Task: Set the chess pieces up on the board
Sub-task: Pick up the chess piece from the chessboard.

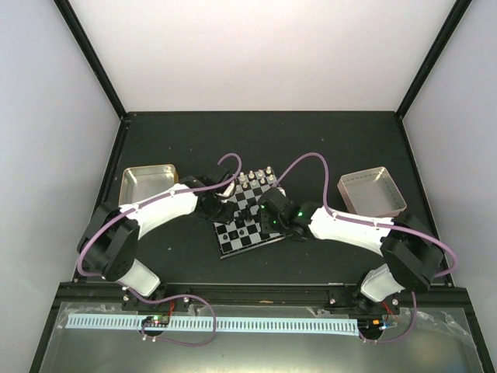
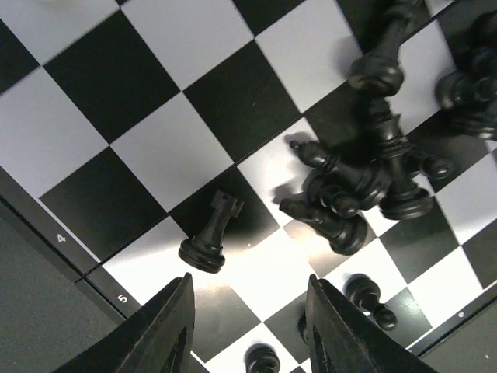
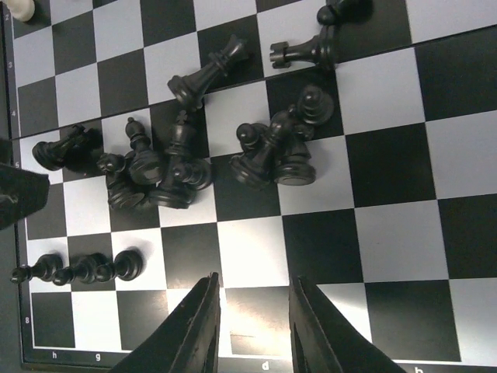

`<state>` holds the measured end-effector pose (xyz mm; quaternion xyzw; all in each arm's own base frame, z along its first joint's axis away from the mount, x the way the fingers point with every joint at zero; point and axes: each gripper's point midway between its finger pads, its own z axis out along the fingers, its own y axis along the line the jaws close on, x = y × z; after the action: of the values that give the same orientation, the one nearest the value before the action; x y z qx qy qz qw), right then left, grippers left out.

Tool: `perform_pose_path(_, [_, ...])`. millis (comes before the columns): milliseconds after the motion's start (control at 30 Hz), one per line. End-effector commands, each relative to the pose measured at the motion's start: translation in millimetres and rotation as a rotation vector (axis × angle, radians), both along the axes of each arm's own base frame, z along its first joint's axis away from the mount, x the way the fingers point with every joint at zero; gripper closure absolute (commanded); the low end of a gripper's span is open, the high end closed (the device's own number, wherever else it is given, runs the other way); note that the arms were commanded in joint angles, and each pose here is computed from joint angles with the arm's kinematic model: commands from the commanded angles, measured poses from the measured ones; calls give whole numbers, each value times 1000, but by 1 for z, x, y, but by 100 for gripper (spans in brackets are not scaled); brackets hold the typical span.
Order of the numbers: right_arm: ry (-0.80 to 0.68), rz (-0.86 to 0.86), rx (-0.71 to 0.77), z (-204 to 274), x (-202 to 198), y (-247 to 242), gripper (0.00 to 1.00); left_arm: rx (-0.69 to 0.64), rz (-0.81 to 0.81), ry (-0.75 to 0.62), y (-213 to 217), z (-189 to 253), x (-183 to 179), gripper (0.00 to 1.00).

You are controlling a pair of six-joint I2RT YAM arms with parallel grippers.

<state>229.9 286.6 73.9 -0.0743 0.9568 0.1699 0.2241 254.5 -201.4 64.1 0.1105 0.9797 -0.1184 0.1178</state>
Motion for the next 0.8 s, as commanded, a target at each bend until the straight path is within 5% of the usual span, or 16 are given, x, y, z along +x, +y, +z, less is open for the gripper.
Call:
perform_pose_path(0, [-30, -15, 42, 10, 7, -1, 75, 70, -39, 40, 7, -3, 0, 58])
perform_pose_path(600, [-32, -31, 61, 19, 10, -3, 77, 120, -72, 108, 9, -23, 17, 65])
perform_pose_path(767, [-40, -32, 73, 28, 9, -4, 78, 103, -105, 164, 5, -28, 9, 81])
